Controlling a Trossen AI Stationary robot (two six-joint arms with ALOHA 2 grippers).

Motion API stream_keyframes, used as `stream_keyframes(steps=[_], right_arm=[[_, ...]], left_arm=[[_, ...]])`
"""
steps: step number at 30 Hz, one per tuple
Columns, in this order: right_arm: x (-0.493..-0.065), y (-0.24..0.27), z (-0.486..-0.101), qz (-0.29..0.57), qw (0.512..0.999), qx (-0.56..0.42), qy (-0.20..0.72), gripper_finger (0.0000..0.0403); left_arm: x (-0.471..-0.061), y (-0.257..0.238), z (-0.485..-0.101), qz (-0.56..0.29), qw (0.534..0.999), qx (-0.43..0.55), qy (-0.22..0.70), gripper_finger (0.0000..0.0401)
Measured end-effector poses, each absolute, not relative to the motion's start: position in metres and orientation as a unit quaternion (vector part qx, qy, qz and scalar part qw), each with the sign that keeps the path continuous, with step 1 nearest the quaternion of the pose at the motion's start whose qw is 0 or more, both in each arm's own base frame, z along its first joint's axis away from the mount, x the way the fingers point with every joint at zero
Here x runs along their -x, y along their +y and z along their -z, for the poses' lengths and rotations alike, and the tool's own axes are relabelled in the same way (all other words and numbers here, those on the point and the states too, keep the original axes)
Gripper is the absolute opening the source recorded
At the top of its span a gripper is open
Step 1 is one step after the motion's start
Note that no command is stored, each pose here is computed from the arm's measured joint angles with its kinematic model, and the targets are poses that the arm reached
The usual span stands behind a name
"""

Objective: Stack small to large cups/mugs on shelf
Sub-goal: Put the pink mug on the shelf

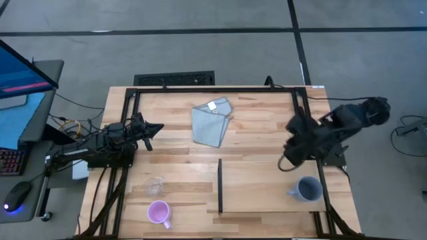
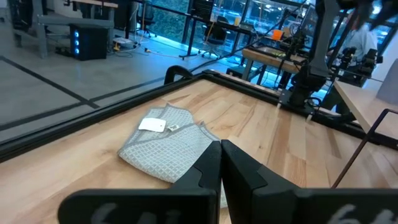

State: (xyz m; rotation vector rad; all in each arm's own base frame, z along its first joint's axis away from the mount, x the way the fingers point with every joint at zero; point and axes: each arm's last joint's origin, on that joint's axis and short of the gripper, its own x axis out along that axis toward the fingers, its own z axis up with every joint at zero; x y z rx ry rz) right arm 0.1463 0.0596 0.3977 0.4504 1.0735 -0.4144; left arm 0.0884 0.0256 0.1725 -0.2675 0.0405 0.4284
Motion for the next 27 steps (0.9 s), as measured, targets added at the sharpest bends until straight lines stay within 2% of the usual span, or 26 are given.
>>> stream_keyframes(steps=[7,11,18,27], right_arm=[[-0.165,0.030,-0.400,0.225,0.856,-0.067,0.460,0.0092],[-0.172,0.011,-0.410,0.218,0.889,-0.033,0.401,0.0071],[-0.158,-0.022,-0.406,0.243,0.915,-0.018,0.323,0.0060],[-0.137,-0.045,-0.369,0.249,0.932,-0.035,0.261,0.0059]], left_arm=[[-0.088,0.026,-0.172,-0.212,0.968,0.135,0.019,0.0000],[-0.088,0.026,-0.172,-0.212,0.965,0.154,0.015,0.0000],[-0.088,0.026,-0.173,-0.211,0.962,0.173,0.011,0.0000],[-0.088,0.026,-0.172,-0.213,0.962,0.168,0.012,0.0000]])
